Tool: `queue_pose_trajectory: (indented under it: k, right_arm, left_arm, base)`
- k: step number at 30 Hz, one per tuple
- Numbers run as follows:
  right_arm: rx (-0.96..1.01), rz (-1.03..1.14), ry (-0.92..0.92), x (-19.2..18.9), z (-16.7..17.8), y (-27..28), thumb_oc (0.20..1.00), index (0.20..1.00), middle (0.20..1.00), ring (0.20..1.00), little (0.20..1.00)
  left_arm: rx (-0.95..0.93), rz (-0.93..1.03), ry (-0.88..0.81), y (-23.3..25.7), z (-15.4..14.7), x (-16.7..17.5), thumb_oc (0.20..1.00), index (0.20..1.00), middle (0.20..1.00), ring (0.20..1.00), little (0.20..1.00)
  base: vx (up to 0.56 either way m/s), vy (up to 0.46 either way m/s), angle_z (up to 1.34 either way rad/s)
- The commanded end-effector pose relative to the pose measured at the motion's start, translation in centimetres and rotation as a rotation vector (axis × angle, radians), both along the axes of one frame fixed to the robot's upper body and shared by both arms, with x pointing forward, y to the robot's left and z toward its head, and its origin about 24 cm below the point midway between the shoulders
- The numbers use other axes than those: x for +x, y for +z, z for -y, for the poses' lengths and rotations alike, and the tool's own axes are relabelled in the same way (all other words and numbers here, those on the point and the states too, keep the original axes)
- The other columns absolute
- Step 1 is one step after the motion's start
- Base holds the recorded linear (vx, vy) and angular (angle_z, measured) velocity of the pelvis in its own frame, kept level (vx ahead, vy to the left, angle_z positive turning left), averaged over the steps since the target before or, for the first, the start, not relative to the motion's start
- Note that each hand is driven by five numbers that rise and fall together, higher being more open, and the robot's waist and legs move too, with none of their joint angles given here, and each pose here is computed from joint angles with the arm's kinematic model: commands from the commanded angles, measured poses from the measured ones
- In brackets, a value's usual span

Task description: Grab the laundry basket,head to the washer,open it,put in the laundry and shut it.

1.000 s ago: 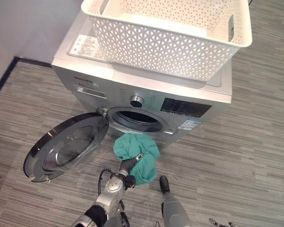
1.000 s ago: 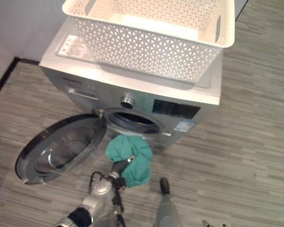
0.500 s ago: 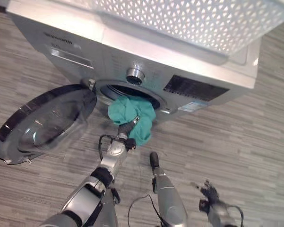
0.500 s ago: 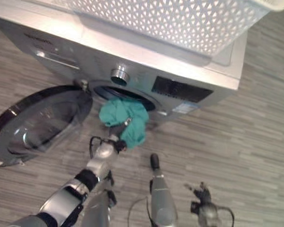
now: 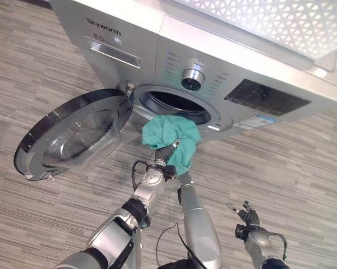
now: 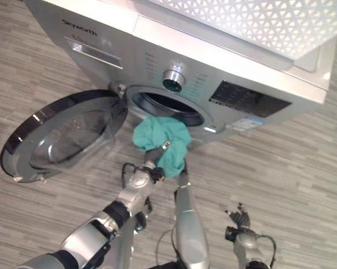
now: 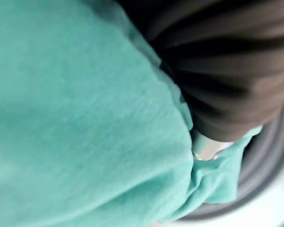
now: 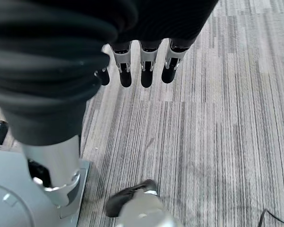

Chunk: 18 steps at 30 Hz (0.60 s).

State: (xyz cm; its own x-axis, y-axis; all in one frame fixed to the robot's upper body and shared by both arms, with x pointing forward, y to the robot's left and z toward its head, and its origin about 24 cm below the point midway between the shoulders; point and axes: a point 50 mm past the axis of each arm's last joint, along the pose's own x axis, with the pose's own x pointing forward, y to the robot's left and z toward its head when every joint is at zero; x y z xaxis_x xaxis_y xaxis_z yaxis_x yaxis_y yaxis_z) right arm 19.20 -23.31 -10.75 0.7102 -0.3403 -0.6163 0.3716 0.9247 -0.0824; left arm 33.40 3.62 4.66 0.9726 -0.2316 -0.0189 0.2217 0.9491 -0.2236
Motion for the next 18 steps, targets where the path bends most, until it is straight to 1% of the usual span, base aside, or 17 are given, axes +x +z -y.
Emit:
queue_pose_trajectory:
  k: [1,2,4,9,10,11,12,15,16,17,18]
  right_arm:
    - [-0.047,-0.065,-0.072,-2.4,2.5,-0.6,1.0,1.0,1.0,1.0,1.0]
    - [-0.055,-0.071,-0.073,-2.3,2.7,-0.6,1.0,1.0,1.0,1.0,1.0]
    - [-0.066,-0.061,-0.071,-2.2,2.9,-0.4,1.0,1.0,1.0,1.0,1.0]
    - [-0.085,0.031,-0.031,-0.4,2.6,1.0,1.0,1.0,1.0,1.0,1.0]
    - [-0.075,0.069,-0.034,0.2,2.4,1.5,1.0,1.0,1.0,1.0,1.0]
    - [-0.075,0.069,-0.034,0.2,2.4,1.5,1.0,1.0,1.0,1.0,1.0]
    - [-0.061,0.096,-0.034,0.6,2.2,1.8,1.0,1.0,1.0,1.0,1.0]
    - [-0.035,0.183,0.012,2.1,1.1,2.9,1.0,1.0,1.0,1.0,1.0]
    - [-0.035,0.184,0.013,2.2,1.0,2.9,1.0,1.0,1.0,1.0,1.0]
    - [-0.032,0.2,0.024,2.4,0.9,3.2,1.0,1.0,1.0,1.0,1.0]
    - [-0.01,0.253,0.054,2.7,0.3,3.8,1.0,1.0,1.0,1.0,1.0]
  left_arm:
    - [-0.143,0.125,-0.093,3.7,4.5,-0.6,0.2,0.2,0.2,0.2,0.2]
    - [-0.133,0.138,-0.127,4.1,5.5,-0.8,0.2,0.2,0.2,0.2,0.2]
    - [-0.15,0.156,-0.142,5.0,6.1,-0.8,0.2,0.2,0.2,0.2,0.2]
    - [-0.168,0.187,-0.085,6.8,5.6,0.6,0.2,0.2,0.2,0.2,0.2]
    - [-0.175,0.195,-0.028,7.7,4.6,1.7,0.2,0.2,0.2,0.2,0.2]
    - [-0.175,0.196,-0.028,7.7,4.6,1.7,0.2,0.2,0.2,0.2,0.2]
    - [-0.18,0.203,0.011,8.3,3.9,2.4,0.2,0.2,0.2,0.2,0.2]
    - [-0.181,0.267,0.148,11.3,0.5,4.7,0.2,0.2,0.2,0.2,0.2]
    - [-0.182,0.268,0.149,11.3,0.5,4.7,0.2,0.2,0.2,0.2,0.2]
    - [-0.179,0.286,0.181,12.0,-0.4,5.2,0.2,0.2,0.2,0.2,0.2]
    - [-0.117,0.388,0.281,14.9,-3.5,6.3,0.2,0.2,0.2,0.2,0.2]
  base:
    - [0.03,-0.185,0.06]
    - [0.03,-0.188,-0.07]
    - [0.11,-0.207,-0.11]
    - [0.02,-0.108,-0.05]
    - [0.0,-0.079,-0.06]
    - [0.0,-0.064,-0.1]
    - [0.0,-0.014,-0.1]
    - [0.0,-0.014,-0.07]
    - [0.0,-0.009,-0.1]
    - [0.0,-0.018,-0.3]
    - [0.0,-0.02,-0.31]
